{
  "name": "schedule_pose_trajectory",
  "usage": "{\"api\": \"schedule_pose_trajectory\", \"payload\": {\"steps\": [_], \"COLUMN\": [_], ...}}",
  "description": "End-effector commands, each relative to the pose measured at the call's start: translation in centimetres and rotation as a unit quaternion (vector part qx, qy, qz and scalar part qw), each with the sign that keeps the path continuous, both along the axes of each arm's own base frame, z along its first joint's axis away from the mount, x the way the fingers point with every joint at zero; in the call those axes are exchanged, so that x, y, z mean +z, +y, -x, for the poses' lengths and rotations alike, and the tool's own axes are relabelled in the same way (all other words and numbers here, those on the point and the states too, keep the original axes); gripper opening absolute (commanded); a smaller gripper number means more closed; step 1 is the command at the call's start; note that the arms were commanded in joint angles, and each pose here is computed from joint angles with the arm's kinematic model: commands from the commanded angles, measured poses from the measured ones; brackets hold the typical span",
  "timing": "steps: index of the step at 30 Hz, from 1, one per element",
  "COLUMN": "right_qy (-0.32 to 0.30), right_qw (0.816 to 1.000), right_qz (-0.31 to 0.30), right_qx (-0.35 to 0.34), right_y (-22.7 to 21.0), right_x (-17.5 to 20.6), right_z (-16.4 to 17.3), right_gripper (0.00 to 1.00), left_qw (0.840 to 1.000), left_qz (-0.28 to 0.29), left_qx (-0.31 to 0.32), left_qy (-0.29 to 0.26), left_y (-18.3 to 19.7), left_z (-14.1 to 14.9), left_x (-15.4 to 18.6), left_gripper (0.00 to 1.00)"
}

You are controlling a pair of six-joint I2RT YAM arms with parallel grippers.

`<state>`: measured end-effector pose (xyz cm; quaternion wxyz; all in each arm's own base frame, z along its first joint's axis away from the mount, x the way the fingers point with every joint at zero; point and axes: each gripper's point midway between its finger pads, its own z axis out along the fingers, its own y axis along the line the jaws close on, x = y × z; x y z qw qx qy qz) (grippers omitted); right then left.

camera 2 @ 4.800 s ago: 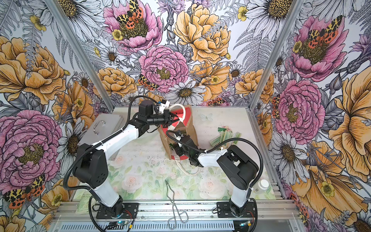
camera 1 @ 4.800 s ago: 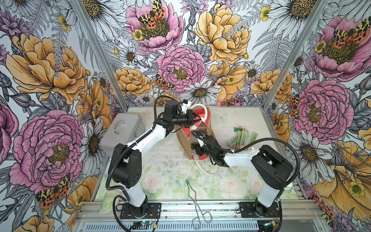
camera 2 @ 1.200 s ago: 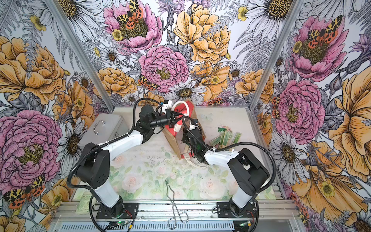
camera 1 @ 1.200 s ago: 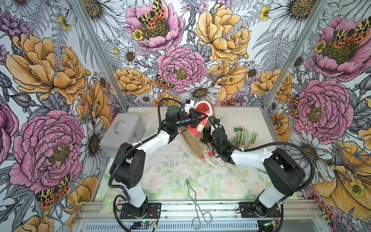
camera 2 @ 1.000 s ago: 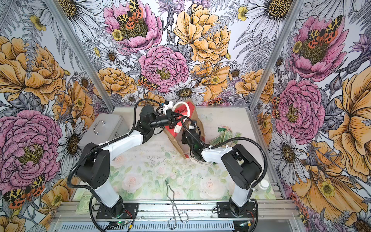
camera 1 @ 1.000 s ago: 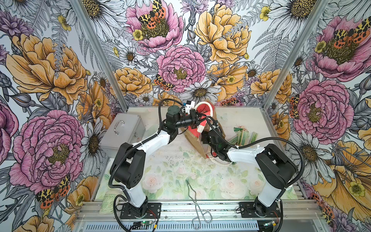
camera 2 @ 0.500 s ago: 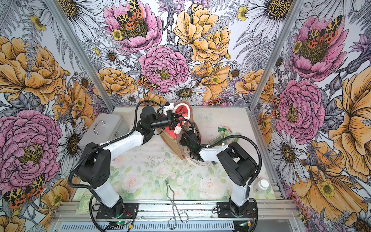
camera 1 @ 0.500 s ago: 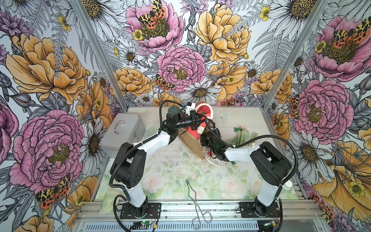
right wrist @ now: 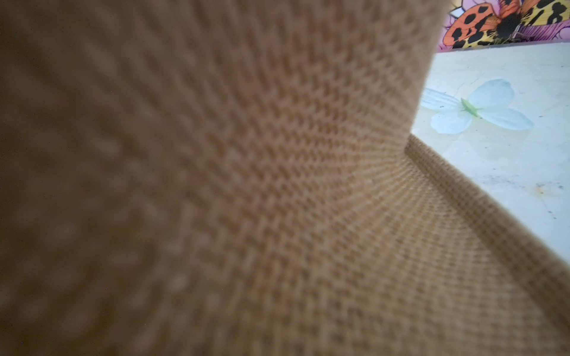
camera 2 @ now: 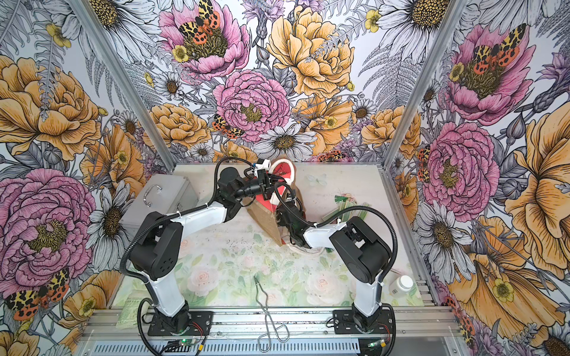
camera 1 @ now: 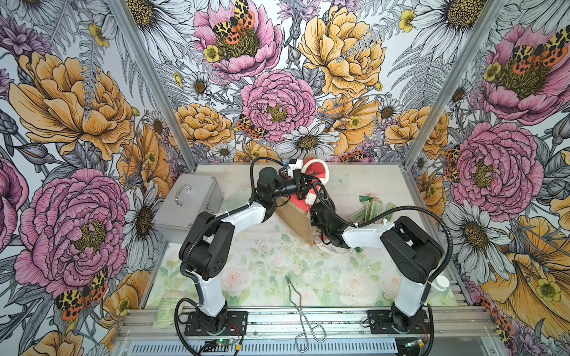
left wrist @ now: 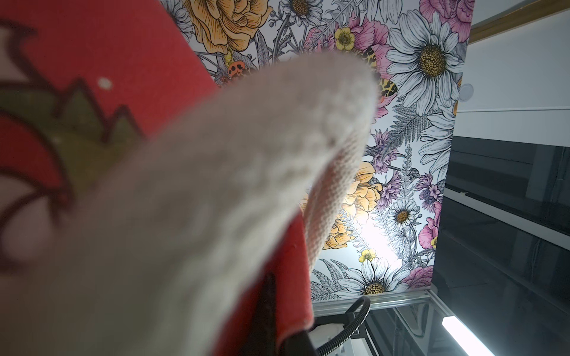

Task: Take out the folding fans from the tote bags
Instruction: Pick up the folding fan from the canvas bag.

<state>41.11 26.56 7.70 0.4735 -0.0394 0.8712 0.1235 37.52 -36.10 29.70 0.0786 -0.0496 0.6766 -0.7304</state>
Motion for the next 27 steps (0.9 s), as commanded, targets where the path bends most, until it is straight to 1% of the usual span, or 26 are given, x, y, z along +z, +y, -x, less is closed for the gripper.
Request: {"api": "schedule_pose_trajectory", "payload": {"steps": [1, 3, 4, 7, 9, 11, 15, 22, 27], "right_qy": [0.050, 0.052, 0.051, 0.046, 0.038, 0.022, -0.017, -0.082, -0.087], "right_qw": [0.996, 0.995, 0.995, 0.996, 0.997, 0.998, 0.998, 0.989, 0.981], "right_qz": [0.073, 0.078, 0.078, 0.072, 0.061, 0.042, -0.005, -0.079, -0.109], "right_qx": [0.027, 0.023, 0.023, 0.026, 0.029, 0.036, 0.055, 0.096, 0.134], "right_y": [-0.1, -0.3, -0.4, -0.5, -0.3, -0.2, 0.1, 0.5, 0.4], "right_x": [-3.9, -4.1, -4.1, -3.7, -3.0, -1.8, 0.7, 6.2, 8.8], "right_z": [1.6, 1.7, 1.8, 2.0, 2.1, 2.3, 3.1, 4.9, 7.1], "right_gripper": [0.60, 0.57, 0.53, 0.31, 0.22, 0.16, 0.09, 0.07, 0.06], "left_qw": [0.992, 0.992, 0.992, 0.992, 0.992, 0.993, 0.993, 0.995, 0.996], "left_qz": [0.037, 0.038, 0.039, 0.038, 0.037, 0.035, 0.033, 0.028, 0.026], "left_qx": [-0.051, -0.051, -0.050, -0.046, -0.042, -0.040, -0.032, -0.012, 0.005], "left_qy": [-0.106, -0.112, -0.113, -0.112, -0.109, -0.107, -0.105, -0.095, -0.089], "left_y": [-0.3, -0.1, 0.0, 0.3, 0.4, 0.6, 1.0, 2.3, 3.5], "left_z": [4.5, 4.6, 4.6, 4.4, 4.2, 4.1, 3.7, 2.6, 1.6], "left_x": [6.8, 7.3, 7.5, 7.4, 7.1, 7.0, 6.7, 5.6, 5.0], "left_gripper": [0.00, 0.00, 0.00, 0.00, 0.00, 0.00, 0.00, 0.00, 0.00]}}
